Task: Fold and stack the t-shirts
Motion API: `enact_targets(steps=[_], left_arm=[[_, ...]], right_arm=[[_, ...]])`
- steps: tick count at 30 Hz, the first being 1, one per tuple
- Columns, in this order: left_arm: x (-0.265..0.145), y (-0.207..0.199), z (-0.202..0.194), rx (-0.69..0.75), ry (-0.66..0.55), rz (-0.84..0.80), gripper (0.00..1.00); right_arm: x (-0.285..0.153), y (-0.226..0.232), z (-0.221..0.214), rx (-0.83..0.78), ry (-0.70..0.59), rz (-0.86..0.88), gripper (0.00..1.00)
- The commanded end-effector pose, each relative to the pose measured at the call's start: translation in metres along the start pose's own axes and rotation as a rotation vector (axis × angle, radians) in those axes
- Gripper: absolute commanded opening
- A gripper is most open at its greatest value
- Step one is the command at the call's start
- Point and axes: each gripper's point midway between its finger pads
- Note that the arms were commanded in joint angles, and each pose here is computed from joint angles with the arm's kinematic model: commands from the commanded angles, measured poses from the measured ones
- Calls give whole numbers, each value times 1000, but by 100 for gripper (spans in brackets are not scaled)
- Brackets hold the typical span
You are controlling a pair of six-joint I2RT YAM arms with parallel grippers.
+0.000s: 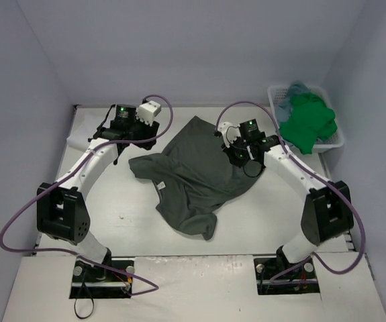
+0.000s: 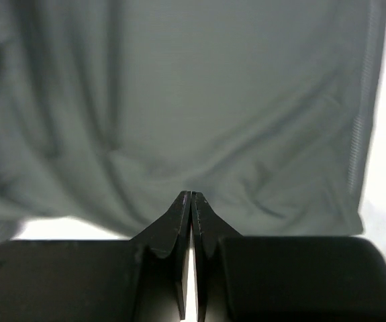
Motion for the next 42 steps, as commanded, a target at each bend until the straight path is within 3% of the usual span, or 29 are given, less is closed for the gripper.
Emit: enact_targets(steps=[1, 7, 11, 17, 27, 36, 42], left_arm=[[-27, -44, 37, -52, -114, -217, 41], [-43, -65, 30, -53, -138, -317, 36], [-66, -73, 23, -43, -168, -334, 36], [-82, -88, -9, -39, -119, -392, 30], [-79, -104, -56, -48, -17, -463, 26], [-66, -111, -64, -53, 29, -481, 25], [-39, -125, -79, -3, 106, -481, 23]], right_arm=[[10, -44, 27, 25, -65, -102, 0], [69, -63, 35, 4, -40, -11, 0], [93, -79, 71, -14, -105, 17, 0], [143, -110, 90, 26, -129, 13, 0], [189, -112, 134, 28, -228, 65, 0], [222, -101, 115, 45, -180, 86, 0], [227, -128, 89, 84, -99, -32, 0]])
Point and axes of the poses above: each gripper's point midway between its finger pads, its own x axis out along the fingers, its own y axis along the line the jaws close on, z = x × y, and after that the axes turned 2 degrees about -x, right-handed
